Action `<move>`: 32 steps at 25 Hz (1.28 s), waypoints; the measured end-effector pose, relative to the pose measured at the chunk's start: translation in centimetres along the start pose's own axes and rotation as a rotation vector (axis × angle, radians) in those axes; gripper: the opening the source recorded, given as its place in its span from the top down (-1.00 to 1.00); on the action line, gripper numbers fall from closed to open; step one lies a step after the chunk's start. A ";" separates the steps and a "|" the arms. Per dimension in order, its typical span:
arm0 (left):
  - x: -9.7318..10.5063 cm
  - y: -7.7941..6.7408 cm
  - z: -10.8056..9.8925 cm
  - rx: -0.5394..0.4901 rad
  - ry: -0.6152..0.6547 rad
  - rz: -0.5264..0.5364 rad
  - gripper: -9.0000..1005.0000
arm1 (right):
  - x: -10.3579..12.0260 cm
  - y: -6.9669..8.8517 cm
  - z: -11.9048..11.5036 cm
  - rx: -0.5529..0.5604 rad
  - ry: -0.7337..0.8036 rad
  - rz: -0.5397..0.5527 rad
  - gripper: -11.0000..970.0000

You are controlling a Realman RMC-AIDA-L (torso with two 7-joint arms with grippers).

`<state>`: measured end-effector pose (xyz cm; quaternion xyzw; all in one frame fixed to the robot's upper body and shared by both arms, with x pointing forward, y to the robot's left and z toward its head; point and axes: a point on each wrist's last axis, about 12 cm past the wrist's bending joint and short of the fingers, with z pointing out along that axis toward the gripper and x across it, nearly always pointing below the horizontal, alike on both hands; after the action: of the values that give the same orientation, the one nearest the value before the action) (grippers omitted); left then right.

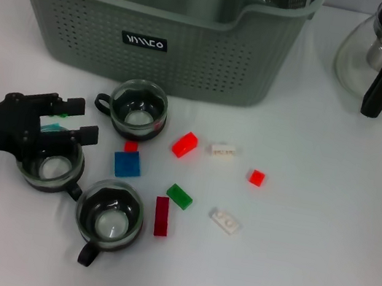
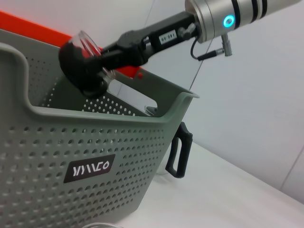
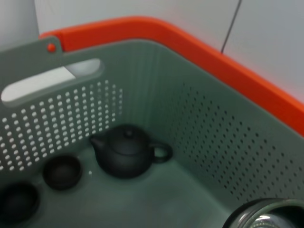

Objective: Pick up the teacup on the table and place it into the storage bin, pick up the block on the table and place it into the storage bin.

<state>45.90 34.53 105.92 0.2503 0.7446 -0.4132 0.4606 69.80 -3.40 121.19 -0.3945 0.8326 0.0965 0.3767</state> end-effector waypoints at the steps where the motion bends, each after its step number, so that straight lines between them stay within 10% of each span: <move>1: 0.0 0.0 0.0 -0.001 0.001 0.000 -0.39 | 0.3 -0.1 0.1 0.001 0.003 0.005 0.81; 32: 0.2 0.1 0.2 -0.010 0.003 -0.010 -0.39 | 1.7 -0.6 -0.3 -0.012 0.025 0.007 0.62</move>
<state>45.96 34.42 105.62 0.2449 0.7486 -0.4115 0.4587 69.40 -4.94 120.34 -0.3952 0.8380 0.0980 0.3633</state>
